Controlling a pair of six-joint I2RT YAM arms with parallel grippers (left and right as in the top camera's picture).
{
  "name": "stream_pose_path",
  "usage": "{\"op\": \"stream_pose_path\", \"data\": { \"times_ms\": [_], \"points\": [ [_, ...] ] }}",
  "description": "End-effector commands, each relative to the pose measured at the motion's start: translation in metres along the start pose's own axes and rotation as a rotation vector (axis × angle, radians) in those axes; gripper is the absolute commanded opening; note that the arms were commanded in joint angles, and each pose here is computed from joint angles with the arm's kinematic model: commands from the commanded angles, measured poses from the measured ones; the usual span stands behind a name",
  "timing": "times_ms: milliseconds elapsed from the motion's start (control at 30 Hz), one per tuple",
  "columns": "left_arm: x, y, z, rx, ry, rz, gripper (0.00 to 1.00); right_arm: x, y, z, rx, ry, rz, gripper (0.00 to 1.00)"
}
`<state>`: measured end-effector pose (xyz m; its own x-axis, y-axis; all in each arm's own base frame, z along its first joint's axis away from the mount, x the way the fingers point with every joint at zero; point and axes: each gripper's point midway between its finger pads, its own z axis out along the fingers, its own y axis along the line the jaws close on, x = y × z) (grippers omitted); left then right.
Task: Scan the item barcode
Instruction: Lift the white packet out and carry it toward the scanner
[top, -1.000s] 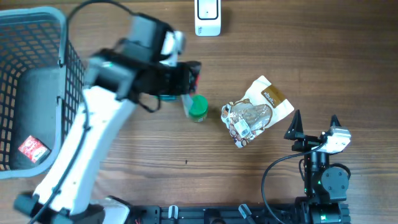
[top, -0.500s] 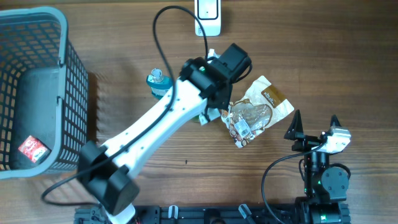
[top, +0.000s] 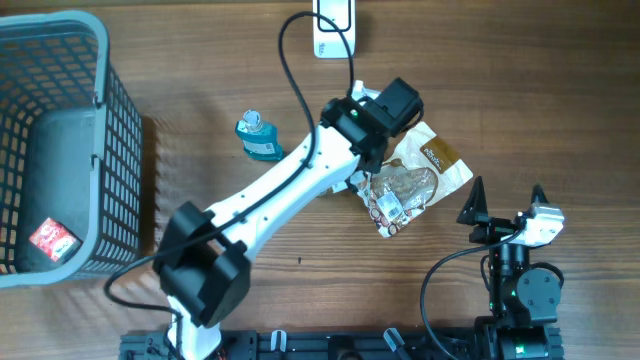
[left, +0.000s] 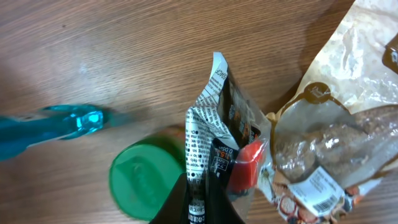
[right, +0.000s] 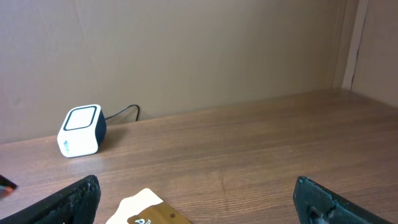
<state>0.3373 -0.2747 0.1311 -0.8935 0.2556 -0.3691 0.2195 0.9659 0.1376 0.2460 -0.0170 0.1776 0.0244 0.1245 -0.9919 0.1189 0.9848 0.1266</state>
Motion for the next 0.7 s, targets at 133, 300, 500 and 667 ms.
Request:
{"op": "stream_pose_path", "data": {
  "times_ms": [133,300,500,667],
  "points": [
    [0.012,-0.016,0.044,-0.059,0.05,0.049,0.04,-0.001,0.002,0.0,-0.013,-0.006,-0.016,1.0],
    [0.021,-0.029,0.059,-0.064,0.069,0.077,0.04,-0.001,0.002,0.0,-0.013,-0.006,-0.016,1.0],
    [0.018,-0.031,0.059,-0.056,0.054,0.072,0.32,-0.001,0.002,0.0,-0.013,-0.006,-0.016,1.0],
    [0.014,-0.028,0.048,-0.054,0.038,0.067,0.68,-0.001,0.002,0.0,-0.013,-0.006,-0.016,1.0]
  ]
}}
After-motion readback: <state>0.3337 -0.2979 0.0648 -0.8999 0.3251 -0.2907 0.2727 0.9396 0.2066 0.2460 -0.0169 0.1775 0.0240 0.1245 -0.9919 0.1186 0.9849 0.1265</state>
